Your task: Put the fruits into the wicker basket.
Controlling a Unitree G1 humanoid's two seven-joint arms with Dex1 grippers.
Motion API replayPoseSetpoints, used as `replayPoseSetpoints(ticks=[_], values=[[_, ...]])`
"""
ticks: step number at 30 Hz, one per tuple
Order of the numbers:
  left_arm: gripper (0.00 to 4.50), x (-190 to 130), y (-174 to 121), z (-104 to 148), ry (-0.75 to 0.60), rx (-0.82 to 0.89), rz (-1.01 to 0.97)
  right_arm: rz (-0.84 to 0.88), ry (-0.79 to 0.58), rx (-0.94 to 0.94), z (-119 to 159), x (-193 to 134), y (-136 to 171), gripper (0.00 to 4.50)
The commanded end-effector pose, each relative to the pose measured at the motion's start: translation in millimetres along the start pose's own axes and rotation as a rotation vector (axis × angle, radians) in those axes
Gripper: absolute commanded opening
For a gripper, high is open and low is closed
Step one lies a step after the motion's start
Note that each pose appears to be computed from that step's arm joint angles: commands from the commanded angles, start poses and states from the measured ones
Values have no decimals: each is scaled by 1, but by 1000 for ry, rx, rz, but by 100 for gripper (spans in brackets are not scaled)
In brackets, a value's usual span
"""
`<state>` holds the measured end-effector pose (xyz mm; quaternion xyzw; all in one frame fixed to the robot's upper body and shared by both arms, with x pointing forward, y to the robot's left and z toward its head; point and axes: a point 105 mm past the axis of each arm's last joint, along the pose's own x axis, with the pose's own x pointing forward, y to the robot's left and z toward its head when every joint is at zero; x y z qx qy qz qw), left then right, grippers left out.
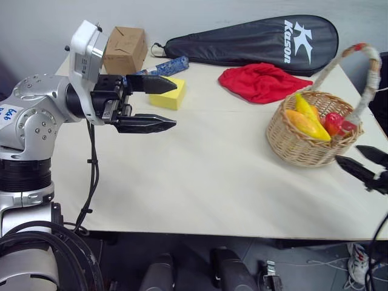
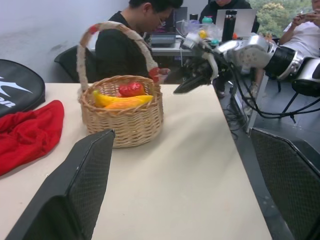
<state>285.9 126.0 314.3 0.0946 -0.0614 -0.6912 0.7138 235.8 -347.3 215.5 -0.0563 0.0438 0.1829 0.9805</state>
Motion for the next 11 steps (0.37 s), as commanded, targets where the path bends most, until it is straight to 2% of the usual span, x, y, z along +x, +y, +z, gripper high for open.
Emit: replayPoseSetpoints(ticks=[1, 4, 6, 9, 11], values=[[450, -9, -2, 1, 9, 12, 11, 41, 0, -32, 29, -38, 3, 448], [450, -16, -5, -1, 25, -1, 11, 67, -1, -10, 48, -67, 4, 448], [450, -19, -3, -1, 33, 7, 26, 64, -8, -11, 56, -75, 2, 448], [450, -21, 5, 2, 11, 12, 62, 69, -4, -27, 57, -75, 2, 448], [450, -17, 9, -2, 5, 9, 77, 83, 6, -32, 49, -63, 6, 448]])
